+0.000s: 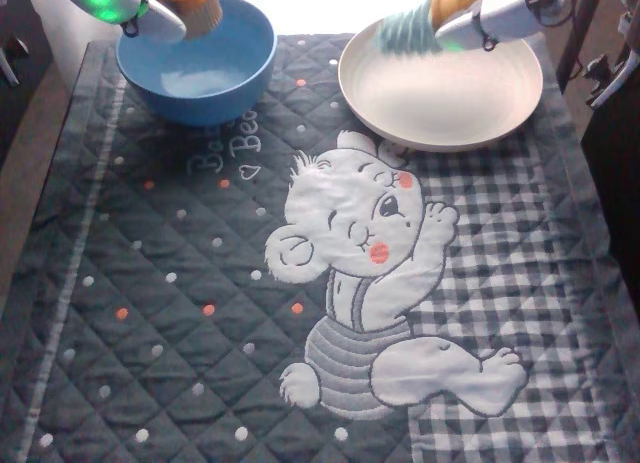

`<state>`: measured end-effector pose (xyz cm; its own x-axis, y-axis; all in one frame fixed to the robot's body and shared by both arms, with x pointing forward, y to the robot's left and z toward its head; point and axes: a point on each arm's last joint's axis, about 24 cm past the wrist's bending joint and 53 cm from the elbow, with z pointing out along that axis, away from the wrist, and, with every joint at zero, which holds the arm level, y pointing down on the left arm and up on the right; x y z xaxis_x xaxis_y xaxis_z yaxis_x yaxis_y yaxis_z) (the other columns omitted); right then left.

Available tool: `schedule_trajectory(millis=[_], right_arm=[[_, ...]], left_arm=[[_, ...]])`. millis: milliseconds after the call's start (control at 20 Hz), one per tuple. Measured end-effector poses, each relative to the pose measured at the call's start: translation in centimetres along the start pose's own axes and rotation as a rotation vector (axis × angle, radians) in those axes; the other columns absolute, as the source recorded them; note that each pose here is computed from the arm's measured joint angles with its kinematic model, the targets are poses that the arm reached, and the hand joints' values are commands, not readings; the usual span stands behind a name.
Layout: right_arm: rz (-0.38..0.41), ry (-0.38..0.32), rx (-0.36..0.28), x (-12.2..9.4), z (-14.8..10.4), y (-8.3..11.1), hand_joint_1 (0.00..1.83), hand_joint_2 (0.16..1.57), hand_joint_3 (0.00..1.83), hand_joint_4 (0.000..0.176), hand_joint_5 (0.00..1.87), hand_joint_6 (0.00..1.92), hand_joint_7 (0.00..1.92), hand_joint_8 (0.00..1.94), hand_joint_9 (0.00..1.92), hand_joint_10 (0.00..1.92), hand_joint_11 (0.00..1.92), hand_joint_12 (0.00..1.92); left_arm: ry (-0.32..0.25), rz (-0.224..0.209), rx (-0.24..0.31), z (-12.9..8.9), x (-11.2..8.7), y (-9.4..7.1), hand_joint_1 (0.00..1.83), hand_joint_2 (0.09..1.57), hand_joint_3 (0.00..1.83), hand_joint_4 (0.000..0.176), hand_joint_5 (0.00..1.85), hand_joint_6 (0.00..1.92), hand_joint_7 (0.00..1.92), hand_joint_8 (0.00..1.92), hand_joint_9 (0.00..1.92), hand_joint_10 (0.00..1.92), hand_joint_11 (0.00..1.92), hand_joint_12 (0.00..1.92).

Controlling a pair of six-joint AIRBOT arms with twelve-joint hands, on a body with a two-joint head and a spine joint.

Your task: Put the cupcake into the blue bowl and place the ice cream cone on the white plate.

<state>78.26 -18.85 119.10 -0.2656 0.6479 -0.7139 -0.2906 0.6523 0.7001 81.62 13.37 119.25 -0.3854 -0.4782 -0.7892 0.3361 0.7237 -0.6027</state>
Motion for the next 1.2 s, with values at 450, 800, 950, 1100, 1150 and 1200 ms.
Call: schedule_trajectory(millis=[450,800,950,1100,1150,1200], right_arm=[[0.003,0.0,-0.002,0.03,0.02,0.07,0.91,0.76,0.0,0.176,0.17,0.0,0.4,0.0,0.58,0.02,0.37,0.95],[-0.003,0.006,-0.007,0.26,0.01,0.27,0.94,0.77,0.0,0.176,0.19,0.0,0.43,0.01,0.56,0.0,0.31,1.05],[-0.003,0.009,-0.01,0.42,0.0,0.41,0.94,0.78,0.0,0.176,0.17,0.0,0.45,0.0,0.46,0.0,0.23,0.98],[-0.003,0.009,-0.011,0.42,0.0,0.42,0.94,0.77,0.0,0.176,0.17,0.0,0.53,0.01,0.44,0.0,0.19,0.96],[-0.004,0.008,-0.013,0.41,0.0,0.49,0.96,0.77,0.0,0.176,0.18,0.0,0.42,0.0,0.41,0.01,0.15,0.94],[-0.002,0.008,-0.016,0.5,-0.02,0.61,0.96,0.77,0.0,0.176,0.18,0.0,0.42,0.0,0.41,0.01,0.15,0.94]], left_arm=[[0.02,0.033,0.015,0.07,0.83,-0.72,0.96,0.78,0.0,0.009,0.42,0.01,0.35,0.01,0.36,0.0,0.03,0.72],[0.021,0.036,0.018,0.08,0.9,-0.82,0.99,0.8,0.01,0.014,0.43,0.0,0.36,0.01,0.39,0.01,0.16,0.72],[0.021,0.036,0.018,0.08,0.9,-0.83,1.0,0.8,0.0,0.001,0.43,0.0,0.37,0.0,0.39,0.0,0.16,0.66],[0.021,0.036,0.019,0.08,0.88,-0.86,1.02,0.8,0.0,0.004,0.44,0.0,0.37,0.0,0.38,0.0,0.14,0.64],[0.021,0.036,0.019,0.09,0.87,-0.88,1.03,0.8,0.0,0.031,0.45,0.0,0.36,0.0,0.38,0.0,0.17,0.65],[0.02,0.036,0.02,0.08,0.85,-0.88,1.03,0.8,0.0,0.031,0.45,0.0,0.36,0.0,0.38,0.0,0.17,0.65]])
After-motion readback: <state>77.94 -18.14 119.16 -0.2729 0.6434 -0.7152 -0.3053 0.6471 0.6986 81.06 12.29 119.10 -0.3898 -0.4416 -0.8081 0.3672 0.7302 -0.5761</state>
